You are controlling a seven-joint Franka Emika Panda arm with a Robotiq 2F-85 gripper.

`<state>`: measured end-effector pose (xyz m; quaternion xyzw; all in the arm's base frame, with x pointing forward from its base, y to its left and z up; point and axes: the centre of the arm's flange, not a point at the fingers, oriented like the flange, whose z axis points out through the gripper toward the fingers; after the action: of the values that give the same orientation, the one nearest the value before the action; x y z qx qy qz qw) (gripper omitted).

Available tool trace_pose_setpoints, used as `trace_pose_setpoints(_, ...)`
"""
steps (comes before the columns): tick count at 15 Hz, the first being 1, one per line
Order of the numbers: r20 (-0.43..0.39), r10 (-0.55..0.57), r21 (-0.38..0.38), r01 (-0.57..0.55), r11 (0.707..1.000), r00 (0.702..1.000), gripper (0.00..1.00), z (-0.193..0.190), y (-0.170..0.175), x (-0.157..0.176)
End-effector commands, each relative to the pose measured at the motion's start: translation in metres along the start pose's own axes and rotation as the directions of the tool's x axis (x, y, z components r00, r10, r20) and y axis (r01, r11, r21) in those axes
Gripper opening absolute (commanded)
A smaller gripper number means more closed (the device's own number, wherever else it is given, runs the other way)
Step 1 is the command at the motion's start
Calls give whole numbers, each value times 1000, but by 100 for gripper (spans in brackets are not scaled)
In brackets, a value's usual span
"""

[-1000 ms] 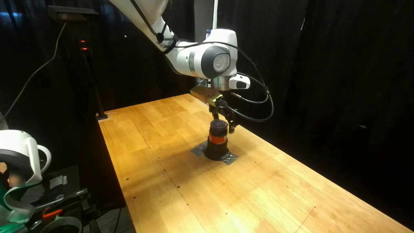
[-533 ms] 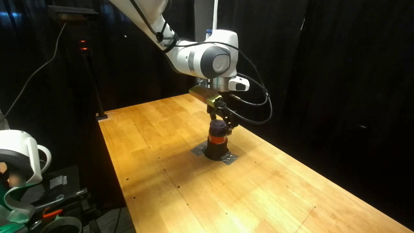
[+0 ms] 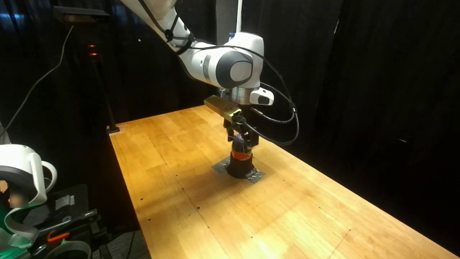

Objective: Put the rubber band around the jar.

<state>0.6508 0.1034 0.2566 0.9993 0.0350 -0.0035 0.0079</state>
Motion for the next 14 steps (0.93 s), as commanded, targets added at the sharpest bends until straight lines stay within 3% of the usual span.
trace_pose_setpoints(1, 45, -19, 46, 17, 999, 999, 100, -1, 5, -32)
trace_pose_setpoints(5, 43, 10, 43, -12, 999, 999, 100, 6, 8, -51)
trace_pose_setpoints(6, 25, 26, 39, -27, 999, 999, 75, 6, 8, -57)
trace_pose_setpoints(7, 1, 38, 35, -38, 999, 999, 75, 6, 10, -61)
trace_pose_setpoints(11, -151, 98, 35, -94, 995, 984, 42, 3, 10, -86)
trace_pose_setpoints(14, -284, 134, 52, -124, 991, 949, 20, 5, 10, -109)
